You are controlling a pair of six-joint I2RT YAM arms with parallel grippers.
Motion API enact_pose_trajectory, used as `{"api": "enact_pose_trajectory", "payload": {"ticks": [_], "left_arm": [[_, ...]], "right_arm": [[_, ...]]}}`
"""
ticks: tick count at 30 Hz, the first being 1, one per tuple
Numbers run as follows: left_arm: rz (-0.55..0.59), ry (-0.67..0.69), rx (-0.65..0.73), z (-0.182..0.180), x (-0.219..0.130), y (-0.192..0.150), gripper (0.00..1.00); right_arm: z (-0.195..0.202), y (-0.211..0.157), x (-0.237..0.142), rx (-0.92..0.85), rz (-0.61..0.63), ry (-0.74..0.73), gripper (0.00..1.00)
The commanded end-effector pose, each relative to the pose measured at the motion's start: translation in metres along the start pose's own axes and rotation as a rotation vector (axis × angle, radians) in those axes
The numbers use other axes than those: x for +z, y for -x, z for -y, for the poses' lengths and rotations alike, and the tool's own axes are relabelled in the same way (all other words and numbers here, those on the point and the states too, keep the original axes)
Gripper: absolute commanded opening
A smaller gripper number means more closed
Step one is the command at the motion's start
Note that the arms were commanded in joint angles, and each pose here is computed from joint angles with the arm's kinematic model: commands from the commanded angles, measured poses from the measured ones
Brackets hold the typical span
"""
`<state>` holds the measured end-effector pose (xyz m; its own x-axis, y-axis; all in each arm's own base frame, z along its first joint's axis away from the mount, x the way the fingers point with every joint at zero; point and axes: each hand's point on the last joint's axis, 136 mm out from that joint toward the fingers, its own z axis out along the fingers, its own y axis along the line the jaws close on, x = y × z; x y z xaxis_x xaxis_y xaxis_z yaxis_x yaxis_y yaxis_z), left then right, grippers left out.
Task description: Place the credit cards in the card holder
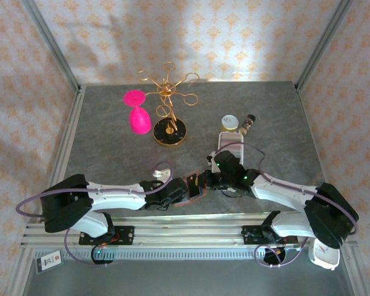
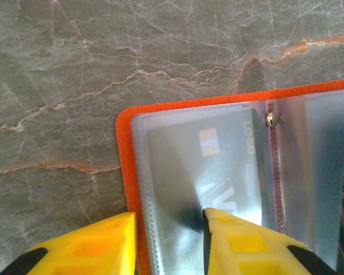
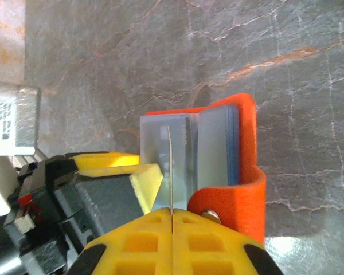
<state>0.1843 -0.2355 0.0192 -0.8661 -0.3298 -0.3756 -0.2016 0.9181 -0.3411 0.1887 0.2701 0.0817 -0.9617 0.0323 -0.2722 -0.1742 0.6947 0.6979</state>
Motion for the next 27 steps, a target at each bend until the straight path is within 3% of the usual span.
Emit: {"api": "enact_pose_trajectory", "payload": {"ticks": [1, 13, 27], "left_arm": [[-0.014, 0.060, 0.024, -0.022, 0.004, -0.008, 0.29], [-0.025, 0.050, 0.026, -0.024, 0.006, -0.012, 0.26], [-0.031, 0.037, 0.023, -0.023, 0.009, -0.014, 0.22]], "right_arm": [[-0.015, 0.015, 0.004, 0.013, 0.054, 0.037, 0.00], [0.004, 0.013, 0.020, 0.018, 0.056, -0.048, 0.00], [0.011, 0.013, 0.030, 0.035, 0.061, -0.049, 0.00]]}}
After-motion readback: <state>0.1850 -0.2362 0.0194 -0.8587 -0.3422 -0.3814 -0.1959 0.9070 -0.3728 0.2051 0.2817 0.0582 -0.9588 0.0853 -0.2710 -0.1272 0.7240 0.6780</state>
